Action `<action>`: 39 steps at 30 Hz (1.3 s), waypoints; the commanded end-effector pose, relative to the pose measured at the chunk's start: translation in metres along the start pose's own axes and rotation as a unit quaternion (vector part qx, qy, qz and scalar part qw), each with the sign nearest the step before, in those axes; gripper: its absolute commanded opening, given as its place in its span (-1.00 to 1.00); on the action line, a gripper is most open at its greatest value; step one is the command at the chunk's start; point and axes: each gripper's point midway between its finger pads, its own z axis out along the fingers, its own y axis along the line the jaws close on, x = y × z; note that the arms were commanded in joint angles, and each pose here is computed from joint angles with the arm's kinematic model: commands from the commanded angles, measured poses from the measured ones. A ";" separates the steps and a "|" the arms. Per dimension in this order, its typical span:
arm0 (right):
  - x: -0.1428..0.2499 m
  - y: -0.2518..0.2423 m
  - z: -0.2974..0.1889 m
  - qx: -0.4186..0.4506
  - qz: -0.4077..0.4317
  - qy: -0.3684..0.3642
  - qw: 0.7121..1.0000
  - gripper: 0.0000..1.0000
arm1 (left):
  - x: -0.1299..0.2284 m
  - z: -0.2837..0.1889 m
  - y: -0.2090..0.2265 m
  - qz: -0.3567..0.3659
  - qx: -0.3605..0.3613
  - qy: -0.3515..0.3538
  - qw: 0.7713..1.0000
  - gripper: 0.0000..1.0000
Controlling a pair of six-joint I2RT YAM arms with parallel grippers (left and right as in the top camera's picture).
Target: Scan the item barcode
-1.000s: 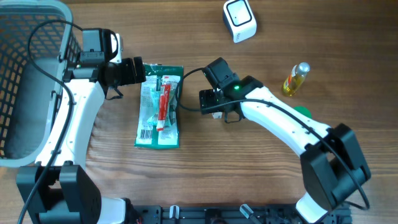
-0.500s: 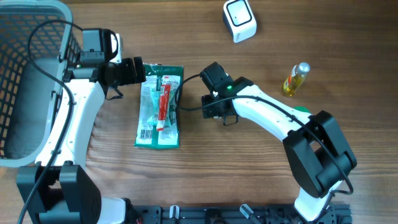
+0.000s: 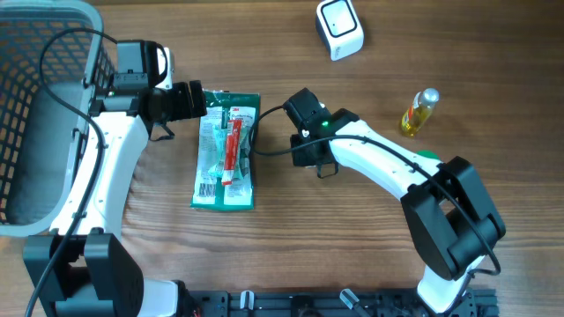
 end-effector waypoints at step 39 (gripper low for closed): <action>-0.024 -0.003 0.005 0.015 0.007 -0.047 0.999 0.63 | -0.004 -0.003 -0.001 0.007 0.004 -0.006 1.000 1.00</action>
